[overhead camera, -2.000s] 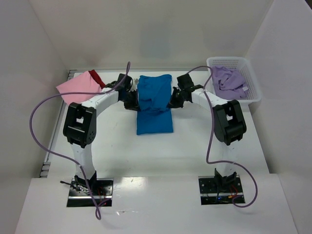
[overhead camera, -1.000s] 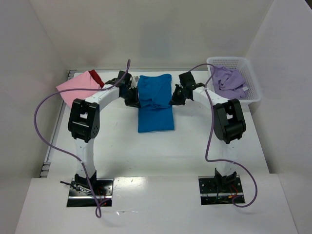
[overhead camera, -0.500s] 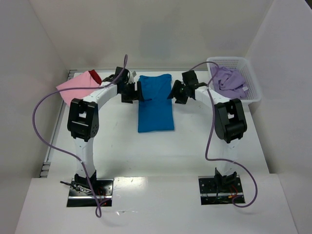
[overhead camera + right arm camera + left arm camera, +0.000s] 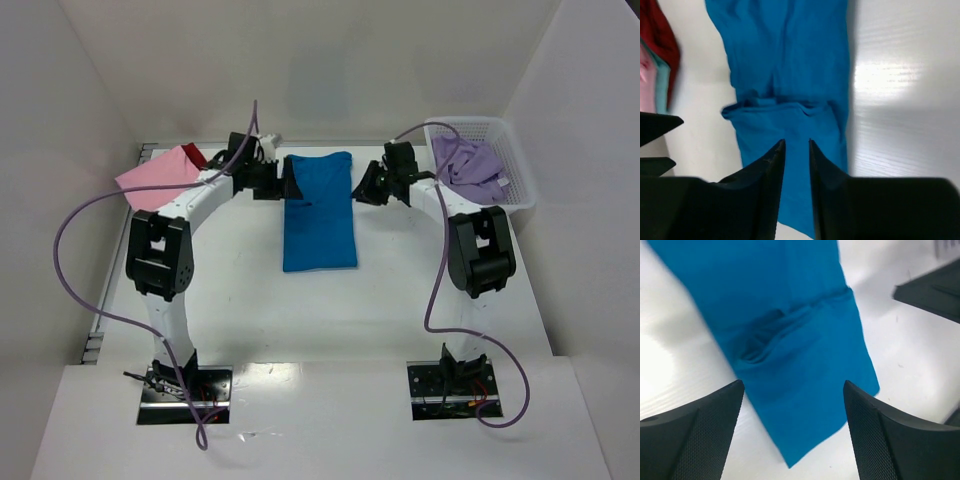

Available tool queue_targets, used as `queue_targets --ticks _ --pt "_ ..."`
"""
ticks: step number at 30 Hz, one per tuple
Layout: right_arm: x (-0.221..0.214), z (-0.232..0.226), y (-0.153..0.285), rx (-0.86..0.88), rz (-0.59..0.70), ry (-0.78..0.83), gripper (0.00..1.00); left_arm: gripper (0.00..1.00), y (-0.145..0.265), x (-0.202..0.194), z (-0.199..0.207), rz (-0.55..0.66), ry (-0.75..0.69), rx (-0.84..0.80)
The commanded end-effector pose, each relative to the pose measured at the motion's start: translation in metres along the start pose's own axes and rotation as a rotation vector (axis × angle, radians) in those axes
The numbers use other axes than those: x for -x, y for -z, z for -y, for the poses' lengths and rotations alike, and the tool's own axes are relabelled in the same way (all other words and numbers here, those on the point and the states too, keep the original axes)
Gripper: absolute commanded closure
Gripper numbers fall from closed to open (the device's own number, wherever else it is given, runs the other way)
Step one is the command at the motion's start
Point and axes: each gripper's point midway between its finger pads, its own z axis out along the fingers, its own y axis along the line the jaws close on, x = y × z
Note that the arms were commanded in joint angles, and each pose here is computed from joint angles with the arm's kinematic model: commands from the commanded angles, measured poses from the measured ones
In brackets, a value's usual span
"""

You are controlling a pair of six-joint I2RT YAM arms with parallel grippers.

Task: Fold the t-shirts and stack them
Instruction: Fold the folded rectangular tshirt in 1/3 of the way, then grab one side of the 2/3 rectangular tshirt with both arms

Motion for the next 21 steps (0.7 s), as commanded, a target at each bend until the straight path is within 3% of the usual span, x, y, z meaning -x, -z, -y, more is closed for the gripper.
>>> queue_targets --ticks 1,2,4,6,10,13,21 --pt "-0.006 -0.009 0.012 0.064 0.003 0.047 0.67 0.12 -0.013 -0.024 0.028 -0.043 -0.078 -0.105" --pt "-0.009 -0.004 0.011 0.05 0.0 0.043 0.67 0.12 -0.016 -0.03 0.03 -0.054 -0.082 -0.11" --pt "-0.012 -0.001 0.01 0.054 0.006 0.046 0.67 0.23 -0.022 -0.038 0.028 -0.06 -0.055 -0.122" --pt "-0.017 -0.003 0.009 0.082 -0.004 0.049 0.75 0.42 -0.027 -0.042 0.026 -0.068 -0.033 -0.12" --pt "-0.019 -0.004 0.0 0.107 -0.022 0.041 0.89 0.61 -0.044 -0.044 0.011 -0.075 -0.015 -0.076" --pt "-0.019 -0.001 -0.01 0.093 -0.041 0.021 0.95 0.68 -0.049 -0.038 0.006 -0.062 -0.009 -0.054" --pt "-0.019 -0.009 -0.03 0.159 -0.065 0.009 0.96 0.81 -0.069 -0.033 -0.011 -0.067 0.037 -0.048"
